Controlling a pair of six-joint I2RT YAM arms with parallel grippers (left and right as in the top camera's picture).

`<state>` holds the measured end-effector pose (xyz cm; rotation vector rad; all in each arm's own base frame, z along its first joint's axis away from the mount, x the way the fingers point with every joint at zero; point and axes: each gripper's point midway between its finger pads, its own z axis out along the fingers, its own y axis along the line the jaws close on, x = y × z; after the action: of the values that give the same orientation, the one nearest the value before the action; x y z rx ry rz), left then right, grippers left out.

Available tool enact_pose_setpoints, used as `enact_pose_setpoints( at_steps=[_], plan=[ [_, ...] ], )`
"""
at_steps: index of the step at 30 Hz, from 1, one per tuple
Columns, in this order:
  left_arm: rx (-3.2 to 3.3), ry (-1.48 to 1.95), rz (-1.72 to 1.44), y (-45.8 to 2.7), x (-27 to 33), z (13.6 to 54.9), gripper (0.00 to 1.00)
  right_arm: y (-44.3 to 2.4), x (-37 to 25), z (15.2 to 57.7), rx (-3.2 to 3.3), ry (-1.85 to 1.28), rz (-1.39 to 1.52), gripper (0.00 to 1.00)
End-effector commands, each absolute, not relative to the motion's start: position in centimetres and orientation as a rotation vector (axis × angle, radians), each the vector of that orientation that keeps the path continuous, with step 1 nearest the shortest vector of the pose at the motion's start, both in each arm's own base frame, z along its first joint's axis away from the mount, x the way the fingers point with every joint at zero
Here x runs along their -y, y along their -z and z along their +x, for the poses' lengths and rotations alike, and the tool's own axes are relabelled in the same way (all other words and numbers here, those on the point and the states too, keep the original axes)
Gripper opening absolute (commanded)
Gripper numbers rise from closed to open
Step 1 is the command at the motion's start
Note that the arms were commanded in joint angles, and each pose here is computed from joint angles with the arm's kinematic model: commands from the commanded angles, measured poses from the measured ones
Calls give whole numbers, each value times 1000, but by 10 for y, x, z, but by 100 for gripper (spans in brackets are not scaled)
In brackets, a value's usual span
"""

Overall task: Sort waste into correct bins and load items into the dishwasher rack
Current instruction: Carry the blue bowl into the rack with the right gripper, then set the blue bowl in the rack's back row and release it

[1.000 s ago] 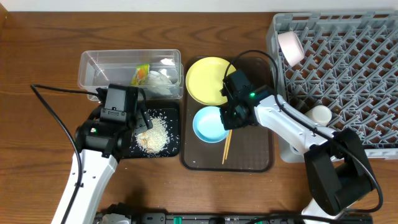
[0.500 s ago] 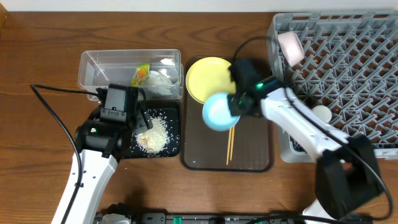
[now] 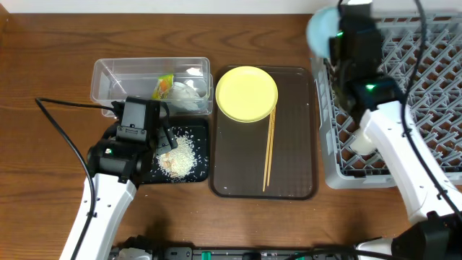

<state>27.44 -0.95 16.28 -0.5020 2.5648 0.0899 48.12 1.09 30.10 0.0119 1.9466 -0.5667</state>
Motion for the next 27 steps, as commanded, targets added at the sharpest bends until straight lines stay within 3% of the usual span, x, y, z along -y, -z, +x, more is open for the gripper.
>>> enact_pose_setpoints(
  at_steps=[1,10,19,27],
  plan=[
    [-2543,-113,-528,-166,4,276,86,-322,42,481,-1893,886,-7,1],
    [-2538,-111,-528,-166,4,277,86,-311,111,510,-1835,1076,29,1],
    [-2539,-111,-528,-166,4,277,86,-254,147,537,-1862,1139,64,1],
    [-2538,-111,-528,-166,4,277,86,-199,156,549,-1961,1306,-112,1]
  ],
)
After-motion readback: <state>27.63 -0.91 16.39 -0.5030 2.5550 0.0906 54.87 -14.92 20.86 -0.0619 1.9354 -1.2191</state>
